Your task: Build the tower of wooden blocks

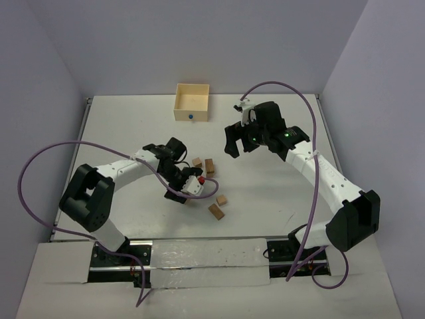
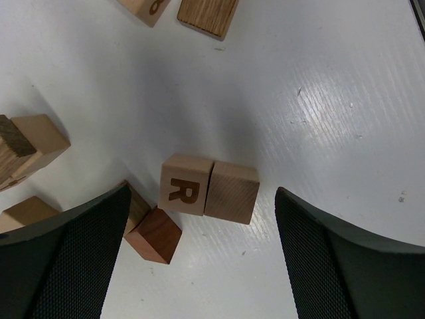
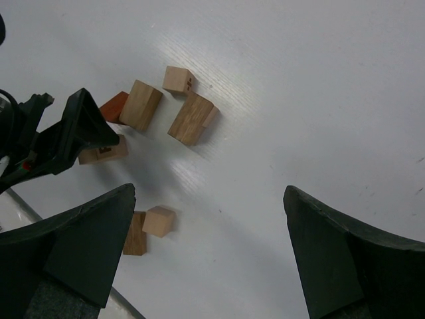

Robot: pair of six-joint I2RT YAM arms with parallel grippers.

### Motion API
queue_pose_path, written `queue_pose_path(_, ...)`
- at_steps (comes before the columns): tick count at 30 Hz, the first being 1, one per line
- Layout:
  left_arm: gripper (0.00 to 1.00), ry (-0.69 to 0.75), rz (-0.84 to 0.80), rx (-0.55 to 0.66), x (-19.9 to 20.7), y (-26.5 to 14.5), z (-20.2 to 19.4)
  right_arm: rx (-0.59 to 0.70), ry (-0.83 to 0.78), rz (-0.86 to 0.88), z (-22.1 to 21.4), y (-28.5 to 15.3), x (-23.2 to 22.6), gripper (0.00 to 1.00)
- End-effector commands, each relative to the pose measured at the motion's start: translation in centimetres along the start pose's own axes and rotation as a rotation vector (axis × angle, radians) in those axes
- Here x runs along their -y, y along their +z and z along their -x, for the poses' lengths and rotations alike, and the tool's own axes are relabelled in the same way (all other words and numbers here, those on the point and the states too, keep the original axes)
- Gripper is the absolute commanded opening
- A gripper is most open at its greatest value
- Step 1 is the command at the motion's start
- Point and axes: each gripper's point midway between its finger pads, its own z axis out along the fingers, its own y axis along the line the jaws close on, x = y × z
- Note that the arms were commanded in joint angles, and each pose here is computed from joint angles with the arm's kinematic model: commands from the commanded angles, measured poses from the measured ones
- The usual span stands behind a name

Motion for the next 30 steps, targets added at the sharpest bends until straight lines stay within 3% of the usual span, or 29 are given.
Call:
queue_pose_path(1,0.94,0.014,-0.002,0.019,-0.6,0.7,0.1,0.038,-0.011,0.015,1.2,-0.5,-0.2,1.0)
queue_pose_path(30,0.86,-0.009,-0.033,-0.011,0.0,2.5,-1.7,0.029,-0.015,0.03,0.9,0.0,-0.2,1.0)
